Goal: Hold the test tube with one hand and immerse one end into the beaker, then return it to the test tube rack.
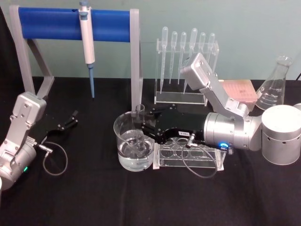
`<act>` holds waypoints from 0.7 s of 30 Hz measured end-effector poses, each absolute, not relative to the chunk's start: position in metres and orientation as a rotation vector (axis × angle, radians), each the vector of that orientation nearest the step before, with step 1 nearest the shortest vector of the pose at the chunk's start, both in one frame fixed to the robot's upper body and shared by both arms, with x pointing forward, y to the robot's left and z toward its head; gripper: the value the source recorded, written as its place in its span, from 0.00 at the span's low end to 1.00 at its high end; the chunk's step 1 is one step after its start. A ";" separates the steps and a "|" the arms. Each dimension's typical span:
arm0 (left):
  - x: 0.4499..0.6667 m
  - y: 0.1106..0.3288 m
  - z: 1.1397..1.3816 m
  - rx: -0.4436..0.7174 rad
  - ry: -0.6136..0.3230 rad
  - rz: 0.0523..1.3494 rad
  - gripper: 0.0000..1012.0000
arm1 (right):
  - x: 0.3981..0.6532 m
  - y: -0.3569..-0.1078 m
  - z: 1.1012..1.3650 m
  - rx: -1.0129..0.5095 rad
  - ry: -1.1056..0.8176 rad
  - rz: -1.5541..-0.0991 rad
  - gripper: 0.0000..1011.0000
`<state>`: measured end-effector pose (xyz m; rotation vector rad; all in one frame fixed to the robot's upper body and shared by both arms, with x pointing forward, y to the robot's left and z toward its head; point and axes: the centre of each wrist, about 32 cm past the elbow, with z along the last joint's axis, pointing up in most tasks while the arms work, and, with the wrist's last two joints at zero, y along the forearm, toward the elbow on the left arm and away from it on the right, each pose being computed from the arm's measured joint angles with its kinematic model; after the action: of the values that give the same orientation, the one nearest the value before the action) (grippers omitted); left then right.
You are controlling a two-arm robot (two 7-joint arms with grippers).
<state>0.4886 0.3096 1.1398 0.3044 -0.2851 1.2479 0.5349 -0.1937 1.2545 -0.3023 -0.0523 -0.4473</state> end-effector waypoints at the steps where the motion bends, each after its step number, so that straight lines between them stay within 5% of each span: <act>1: 0.489 0.310 1.140 0.305 -0.285 1.248 0.99 | 0.535 -0.194 1.255 -0.302 -0.053 -0.447 0.23; 21: 0.489 0.310 1.140 0.304 -0.285 1.248 0.99 | 0.535 -0.194 1.255 -0.301 -0.054 -0.446 0.23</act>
<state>0.4886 0.3097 1.1398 0.3045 -0.2850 1.2480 0.5349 -0.1936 1.2553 -0.3012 -0.0539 -0.4459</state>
